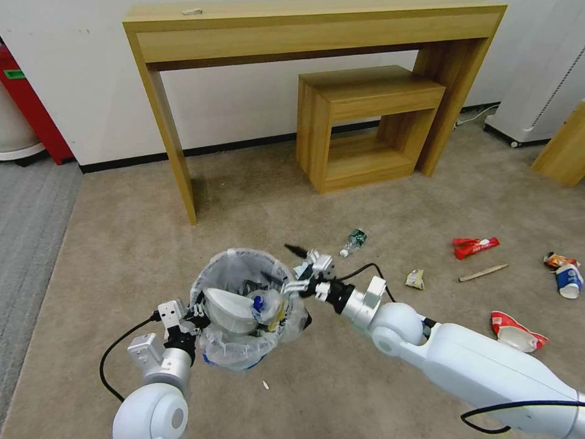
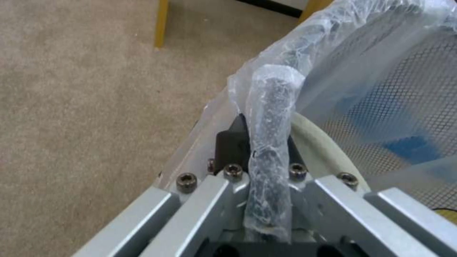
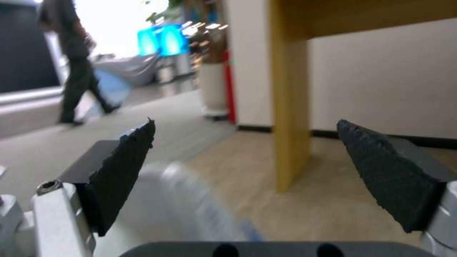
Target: Pick up the trash bin and place the garbage on the floor into it.
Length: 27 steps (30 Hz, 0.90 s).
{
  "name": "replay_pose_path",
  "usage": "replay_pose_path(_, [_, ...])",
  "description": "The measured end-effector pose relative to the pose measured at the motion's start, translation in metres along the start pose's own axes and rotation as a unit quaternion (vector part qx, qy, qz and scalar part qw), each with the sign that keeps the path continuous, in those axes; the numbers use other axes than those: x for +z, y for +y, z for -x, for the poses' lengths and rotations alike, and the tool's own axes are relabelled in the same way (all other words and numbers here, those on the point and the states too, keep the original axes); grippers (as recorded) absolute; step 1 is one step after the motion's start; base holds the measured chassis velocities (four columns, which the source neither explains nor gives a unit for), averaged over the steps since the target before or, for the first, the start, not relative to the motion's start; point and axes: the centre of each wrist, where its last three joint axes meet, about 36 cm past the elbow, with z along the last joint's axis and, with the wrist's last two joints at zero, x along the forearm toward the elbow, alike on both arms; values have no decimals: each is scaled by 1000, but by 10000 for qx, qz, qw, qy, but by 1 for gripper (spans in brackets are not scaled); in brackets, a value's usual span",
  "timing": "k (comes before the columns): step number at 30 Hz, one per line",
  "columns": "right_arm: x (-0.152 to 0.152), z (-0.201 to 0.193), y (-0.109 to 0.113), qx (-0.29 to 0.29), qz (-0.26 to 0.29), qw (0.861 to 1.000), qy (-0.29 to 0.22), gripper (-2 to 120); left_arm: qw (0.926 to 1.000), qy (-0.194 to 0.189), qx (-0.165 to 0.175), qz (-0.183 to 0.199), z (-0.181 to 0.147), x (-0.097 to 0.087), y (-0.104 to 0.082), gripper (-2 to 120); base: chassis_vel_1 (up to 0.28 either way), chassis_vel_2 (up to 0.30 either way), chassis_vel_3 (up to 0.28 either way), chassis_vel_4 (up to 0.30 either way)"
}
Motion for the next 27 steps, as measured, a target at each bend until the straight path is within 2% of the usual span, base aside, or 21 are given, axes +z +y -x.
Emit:
replay_pose_path(3, [-21,-5,-13,611,14,9979,-211,100,10000,-3,-10,32,1,0,2,0,0,0,0,0])
replay_pose_path(4, [-21,-5,-13,611,14,9979,-211,100,10000,-3,-10,32,1,0,2,0,0,0,0,0])
replay_pose_path(7, [-35,-33,-36,1526,-125,9882,-34,100,10000,53,-8,56,1,-2,4,0,0,0,0,0])
replay_pose_path(8, [-35,-33,-36,1526,-125,9882,-34,100,10000,53,-8,56,1,-2,4,0,0,0,0,0])
replay_pose_path(11, [-45,-66,-60,2261,-312,9734,191,100,9999,104,-15,90,2,-3,7,0,0,0,0,0])
replay_pose_path(12, [-45,-66,-60,2261,-312,9734,191,100,9999,104,-15,90,2,-3,7,0,0,0,0,0])
replay_pose_path(15, [-49,-96,-81,2913,-520,9545,372,100,9998,143,-22,131,3,-4,10,0,0,0,0,0])
replay_pose_path(20, [-45,-119,-90,3245,-701,9424,395,100,9996,168,-117,175,4,-6,15,0,0,0,0,0])
replay_pose_path(23, [-36,-140,-94,3422,-914,9342,421,100,9989,223,-297,291,2,-12,25,0,0,0,0,0])
replay_pose_path(27, [-27,-148,-95,3500,-990,9306,405,100,9978,229,-503,370,0,-15,35,0,0,0,0,0])
